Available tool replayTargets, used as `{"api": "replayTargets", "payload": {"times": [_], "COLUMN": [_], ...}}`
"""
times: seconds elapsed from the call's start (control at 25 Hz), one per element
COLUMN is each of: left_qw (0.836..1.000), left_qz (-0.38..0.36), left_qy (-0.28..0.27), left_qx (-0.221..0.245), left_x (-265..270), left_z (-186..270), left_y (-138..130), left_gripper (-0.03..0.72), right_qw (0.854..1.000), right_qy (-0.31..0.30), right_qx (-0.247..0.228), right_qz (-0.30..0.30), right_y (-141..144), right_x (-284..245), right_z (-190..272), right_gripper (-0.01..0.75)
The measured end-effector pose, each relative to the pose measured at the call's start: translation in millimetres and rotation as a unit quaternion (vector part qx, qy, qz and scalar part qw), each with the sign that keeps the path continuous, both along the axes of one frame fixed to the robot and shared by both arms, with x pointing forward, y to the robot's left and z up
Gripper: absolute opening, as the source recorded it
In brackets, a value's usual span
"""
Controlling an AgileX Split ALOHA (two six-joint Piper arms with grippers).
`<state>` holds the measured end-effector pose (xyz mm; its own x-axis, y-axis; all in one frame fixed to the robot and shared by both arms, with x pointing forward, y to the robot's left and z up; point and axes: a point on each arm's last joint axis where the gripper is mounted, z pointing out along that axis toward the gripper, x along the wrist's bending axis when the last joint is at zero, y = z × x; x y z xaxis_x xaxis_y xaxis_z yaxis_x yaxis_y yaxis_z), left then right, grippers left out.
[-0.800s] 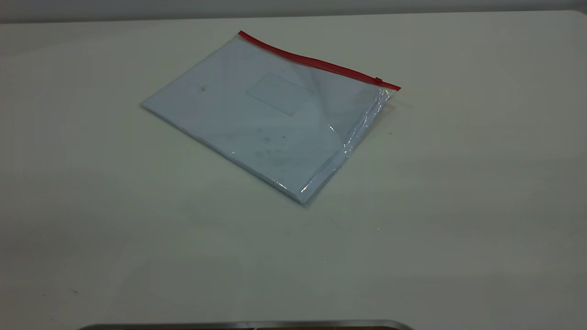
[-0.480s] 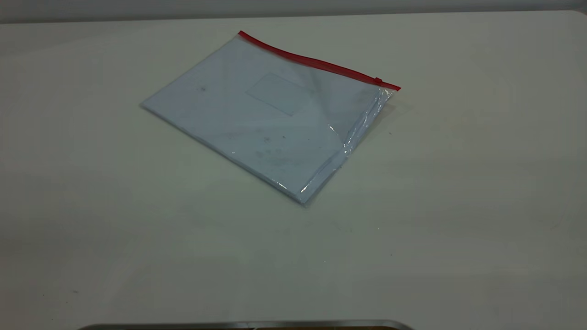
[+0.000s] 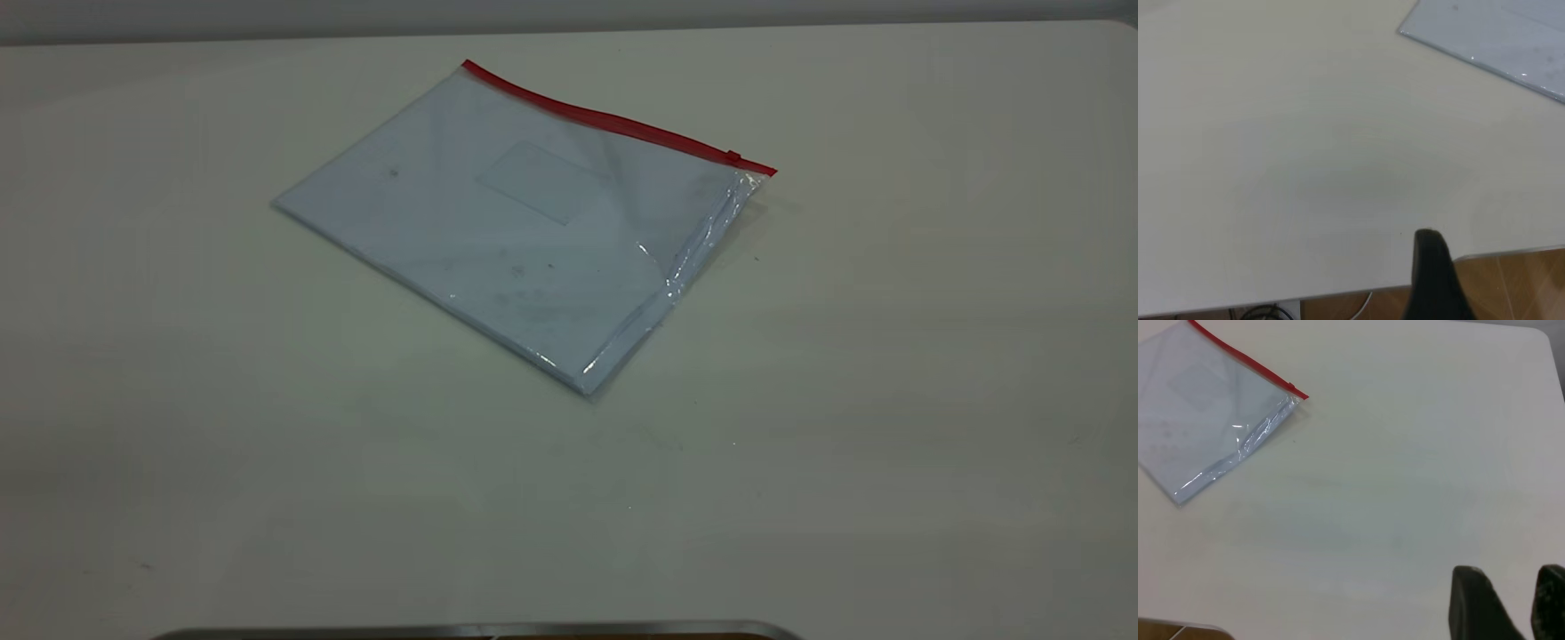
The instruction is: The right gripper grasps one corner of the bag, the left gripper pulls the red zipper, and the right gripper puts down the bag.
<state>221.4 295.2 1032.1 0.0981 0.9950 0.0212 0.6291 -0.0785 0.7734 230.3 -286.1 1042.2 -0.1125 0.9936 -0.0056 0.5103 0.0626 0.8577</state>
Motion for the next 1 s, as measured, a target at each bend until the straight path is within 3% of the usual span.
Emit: {"api": "replayTargets", "payload": {"times": [0.88, 1.0], "left_qw": [1.000, 1.000], "left_qz": [0.000, 0.002], "left_qy": [0.000, -0.003], "left_qx": [0.000, 0.002], "left_x": [0.0, 0.5], "left_z": [0.0, 0.8], "left_y": [0.0, 0.6], "left_gripper": [0.540, 0.540], "right_qw": [1.000, 1.000], "right_qy": [0.000, -0.008], "right_qx": [0.000, 0.016], "right_qz": [0.000, 0.010], "right_y": [-0.1, 3.0], "right_x": [0.0, 0.5], "right_z": [0.0, 1.6], "right_gripper": [0.243, 0.239]}}
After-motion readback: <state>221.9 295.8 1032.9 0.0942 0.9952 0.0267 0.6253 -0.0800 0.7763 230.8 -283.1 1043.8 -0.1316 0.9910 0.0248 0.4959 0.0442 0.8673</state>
